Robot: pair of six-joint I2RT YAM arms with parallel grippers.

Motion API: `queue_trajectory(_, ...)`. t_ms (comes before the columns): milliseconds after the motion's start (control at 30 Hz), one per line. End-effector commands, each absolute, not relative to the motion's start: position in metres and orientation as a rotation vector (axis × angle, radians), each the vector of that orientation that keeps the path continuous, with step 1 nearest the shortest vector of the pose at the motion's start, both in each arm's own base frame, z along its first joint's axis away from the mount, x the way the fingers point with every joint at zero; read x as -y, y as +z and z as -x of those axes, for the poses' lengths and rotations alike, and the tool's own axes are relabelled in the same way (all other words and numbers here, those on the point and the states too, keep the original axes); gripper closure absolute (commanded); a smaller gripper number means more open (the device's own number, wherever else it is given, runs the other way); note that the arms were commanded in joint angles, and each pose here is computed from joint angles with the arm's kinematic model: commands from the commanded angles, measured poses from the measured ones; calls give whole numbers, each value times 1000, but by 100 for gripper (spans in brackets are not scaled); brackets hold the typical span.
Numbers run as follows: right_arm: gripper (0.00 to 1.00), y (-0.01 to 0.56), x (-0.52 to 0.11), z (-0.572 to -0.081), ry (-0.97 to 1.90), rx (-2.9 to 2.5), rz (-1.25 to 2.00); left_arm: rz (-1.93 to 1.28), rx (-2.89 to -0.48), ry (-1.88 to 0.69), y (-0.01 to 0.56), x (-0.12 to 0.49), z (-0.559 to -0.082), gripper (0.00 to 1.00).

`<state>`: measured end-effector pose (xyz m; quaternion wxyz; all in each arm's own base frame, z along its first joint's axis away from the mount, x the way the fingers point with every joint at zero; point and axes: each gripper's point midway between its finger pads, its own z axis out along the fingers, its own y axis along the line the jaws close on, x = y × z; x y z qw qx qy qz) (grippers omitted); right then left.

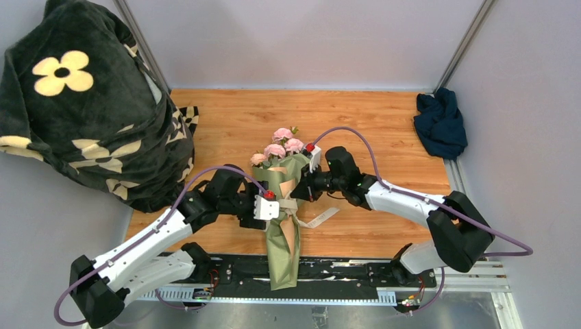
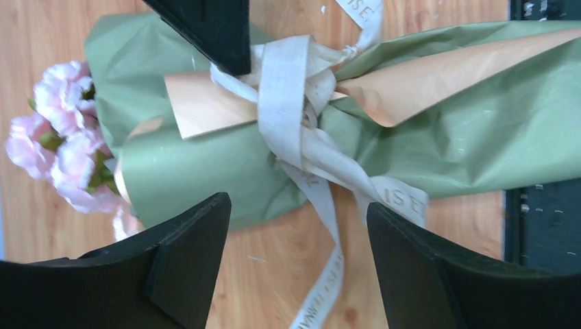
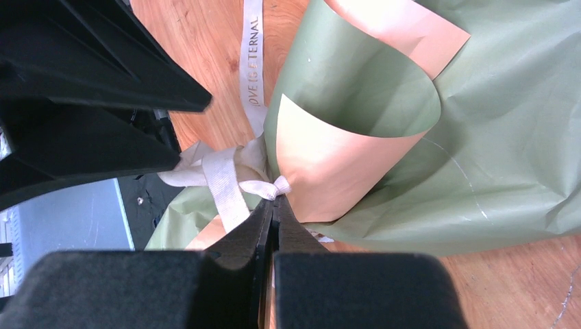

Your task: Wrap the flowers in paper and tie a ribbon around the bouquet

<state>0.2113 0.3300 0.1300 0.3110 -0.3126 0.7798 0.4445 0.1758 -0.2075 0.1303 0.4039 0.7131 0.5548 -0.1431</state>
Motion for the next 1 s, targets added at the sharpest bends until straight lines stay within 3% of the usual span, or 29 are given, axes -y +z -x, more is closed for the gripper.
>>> queue_trajectory(0,100,129,-329,-220,1161,-2055,771,-1762,-1638,-521,122,189,-142,17)
queue_trajectory(167,100,128,-328,-219,1159,-2053,765,-1821,-1822,-700,100,190,-119,11)
queue_trajectory(367,100,128,-328,-220,1151,-2046,765,-1826,-1856,-596,80,192,-132,14)
queue_trajectory(433,100,128,-329,-220,1158,-2047,765,-1758,-1891,-466,70,191,-154,22)
queue_trajectory(467,100,127,-329,-219,1162,-2048,766,-1750,-1898,-407,64,186,-160,31)
queue_trajectory(633,100,121,-322,-220,1126,-2072,750,-1776,-1828,-246,64,177,-179,99)
queue_trajectory(967,100,73,-254,-214,995,-2293,545,-1824,-2022,174,44,88,-197,100)
